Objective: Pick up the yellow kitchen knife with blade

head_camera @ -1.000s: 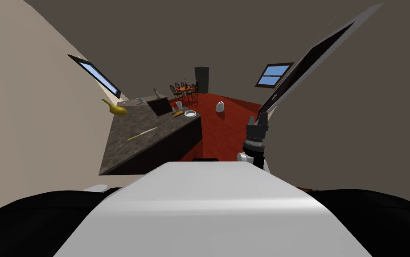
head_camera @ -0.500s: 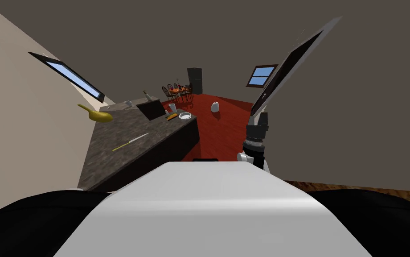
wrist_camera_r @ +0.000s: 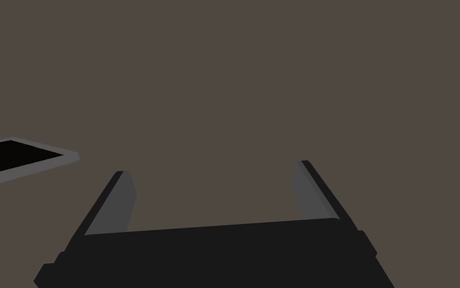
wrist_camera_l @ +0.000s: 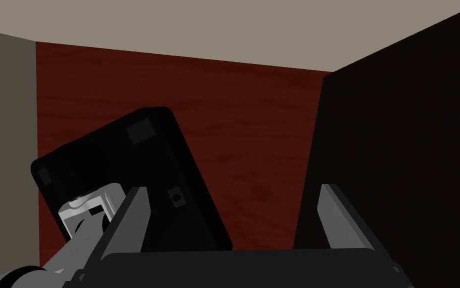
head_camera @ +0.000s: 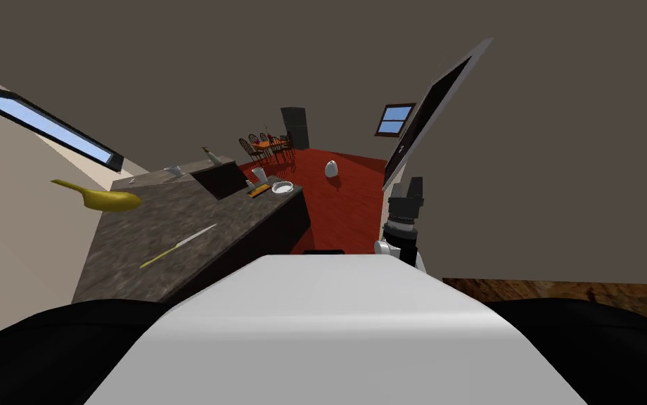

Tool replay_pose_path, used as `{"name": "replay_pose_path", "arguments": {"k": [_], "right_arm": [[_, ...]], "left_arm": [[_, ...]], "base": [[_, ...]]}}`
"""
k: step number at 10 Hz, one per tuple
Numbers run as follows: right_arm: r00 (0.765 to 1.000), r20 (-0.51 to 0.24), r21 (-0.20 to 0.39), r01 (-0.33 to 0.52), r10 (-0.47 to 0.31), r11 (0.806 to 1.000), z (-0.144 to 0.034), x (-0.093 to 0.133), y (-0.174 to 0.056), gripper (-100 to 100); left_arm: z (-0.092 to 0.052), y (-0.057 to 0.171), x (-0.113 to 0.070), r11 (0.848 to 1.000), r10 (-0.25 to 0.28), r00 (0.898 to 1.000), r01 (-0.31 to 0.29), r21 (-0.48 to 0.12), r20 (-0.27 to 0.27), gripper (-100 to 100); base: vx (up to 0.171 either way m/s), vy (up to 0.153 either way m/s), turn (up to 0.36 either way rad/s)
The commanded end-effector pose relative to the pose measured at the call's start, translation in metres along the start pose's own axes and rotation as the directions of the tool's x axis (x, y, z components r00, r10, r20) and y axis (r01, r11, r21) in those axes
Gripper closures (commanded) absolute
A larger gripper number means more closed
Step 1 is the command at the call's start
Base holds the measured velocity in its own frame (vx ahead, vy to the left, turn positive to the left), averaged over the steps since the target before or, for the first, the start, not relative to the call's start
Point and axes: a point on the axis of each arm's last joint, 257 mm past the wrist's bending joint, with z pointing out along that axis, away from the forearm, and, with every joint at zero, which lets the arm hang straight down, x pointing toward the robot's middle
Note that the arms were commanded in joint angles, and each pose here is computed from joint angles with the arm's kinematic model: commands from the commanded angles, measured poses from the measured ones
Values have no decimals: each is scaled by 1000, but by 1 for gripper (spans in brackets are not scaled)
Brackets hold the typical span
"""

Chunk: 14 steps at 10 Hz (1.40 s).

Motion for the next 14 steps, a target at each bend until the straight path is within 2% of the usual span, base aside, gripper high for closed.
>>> {"name": "replay_pose_path", "arguments": {"k": [1, 2, 3, 5, 6, 9, 12, 13, 14], "right_arm": [[1000, 0, 0, 0, 0, 1000, 0, 0, 0, 0], [1000, 0, 0, 0, 0, 1000, 0, 0, 0, 0], [1000, 0, 0, 0, 0, 1000, 0, 0, 0, 0], [1000, 0, 0, 0, 0, 1000, 0, 0, 0, 0], [1000, 0, 0, 0, 0, 1000, 0, 0, 0, 0], [1000, 0, 0, 1, -1, 1000, 0, 0, 0, 0], [1000, 0, 0, 1, -1, 1000, 0, 0, 0, 0], [1000, 0, 0, 1, -1, 1000, 0, 0, 0, 0], [1000, 0, 0, 0, 0, 1000, 0, 0, 0, 0]], "left_arm": [[-8, 8, 13, 1000, -5, 999, 4, -8, -35, -100], [-19, 15, 32, 1000, -18, 996, 16, -23, -83, -100], [-20, 16, 36, 999, -25, 996, 22, -27, -91, -100], [-36, 26, 64, 997, -56, 985, 48, -53, -161, -100], [-40, 29, 73, 996, -68, 981, 58, -62, -183, -100], [-36, 31, 77, 994, -95, 975, 82, -72, -199, -100], [-17, 25, 63, 994, -101, 979, 92, -55, -175, -100], [-21, 25, 68, 994, -99, 978, 90, -60, -182, -100], [-21, 25, 67, 994, -101, 978, 91, -61, -180, 0]], "base": [[97, 62, -130], [111, 72, -251], [103, 77, -141], [170, 152, -300], [219, 237, -383], [155, 279, -277], [89, 283, -165], [28, 71, -58], [-4, 0, -10]]}}
